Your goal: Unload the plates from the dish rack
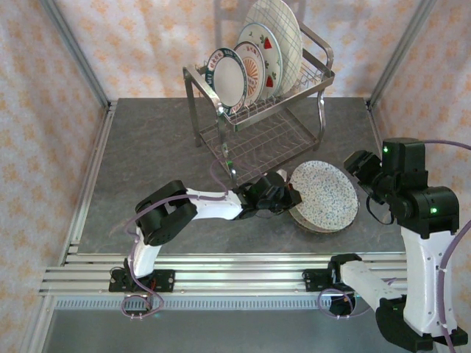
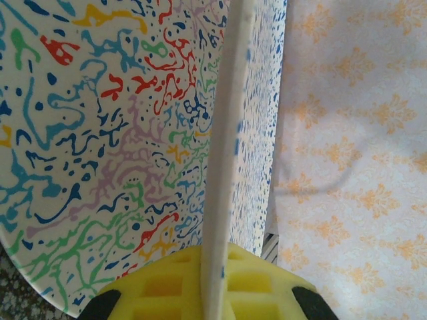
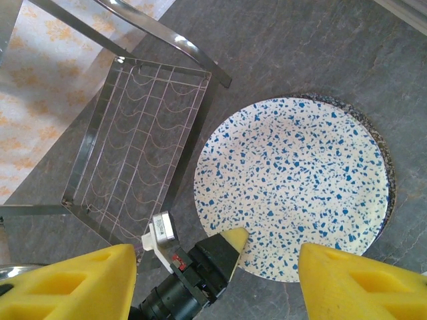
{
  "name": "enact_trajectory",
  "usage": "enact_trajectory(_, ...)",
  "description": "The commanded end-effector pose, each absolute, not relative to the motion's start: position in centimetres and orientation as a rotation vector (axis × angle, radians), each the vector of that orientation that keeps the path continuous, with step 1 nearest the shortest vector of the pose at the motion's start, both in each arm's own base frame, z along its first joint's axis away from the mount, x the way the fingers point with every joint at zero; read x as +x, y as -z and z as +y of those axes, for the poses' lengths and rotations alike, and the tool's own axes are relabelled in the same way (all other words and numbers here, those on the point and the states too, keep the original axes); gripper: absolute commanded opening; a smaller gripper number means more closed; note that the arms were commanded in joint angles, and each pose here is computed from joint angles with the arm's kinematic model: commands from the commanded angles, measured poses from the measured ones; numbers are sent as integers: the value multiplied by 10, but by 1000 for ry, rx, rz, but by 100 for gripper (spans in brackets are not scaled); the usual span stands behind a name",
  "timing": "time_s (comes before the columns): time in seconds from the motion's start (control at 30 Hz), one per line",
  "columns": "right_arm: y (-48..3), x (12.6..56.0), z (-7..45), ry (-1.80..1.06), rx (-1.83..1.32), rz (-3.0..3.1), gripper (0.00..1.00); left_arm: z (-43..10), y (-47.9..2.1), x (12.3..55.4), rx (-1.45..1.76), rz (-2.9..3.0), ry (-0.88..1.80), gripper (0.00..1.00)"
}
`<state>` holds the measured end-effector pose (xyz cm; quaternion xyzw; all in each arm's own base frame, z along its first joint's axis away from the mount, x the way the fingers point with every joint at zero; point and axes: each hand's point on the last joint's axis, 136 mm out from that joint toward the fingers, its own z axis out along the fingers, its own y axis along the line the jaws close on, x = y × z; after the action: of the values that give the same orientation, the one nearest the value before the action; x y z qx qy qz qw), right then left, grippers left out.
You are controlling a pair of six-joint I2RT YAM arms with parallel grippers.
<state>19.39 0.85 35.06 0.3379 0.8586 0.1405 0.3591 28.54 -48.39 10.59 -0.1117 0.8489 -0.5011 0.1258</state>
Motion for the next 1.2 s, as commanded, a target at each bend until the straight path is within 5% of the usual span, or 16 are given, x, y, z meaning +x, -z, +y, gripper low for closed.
enact_trajectory(0.0, -353, 199, 9, -371, 856, 2200, 65, -489, -120, 298, -329, 2390, 1557, 0)
enact_trajectory(0.83, -351, 200, 11, -383, 859, 2206, 65, -485, -94, 296, -360, 2465, 1502, 0)
enact_trajectory(1.17, -351, 202, 12, -388, 861, 2204, 65, -483, -91, 295, -347, 2500, 1466, 22)
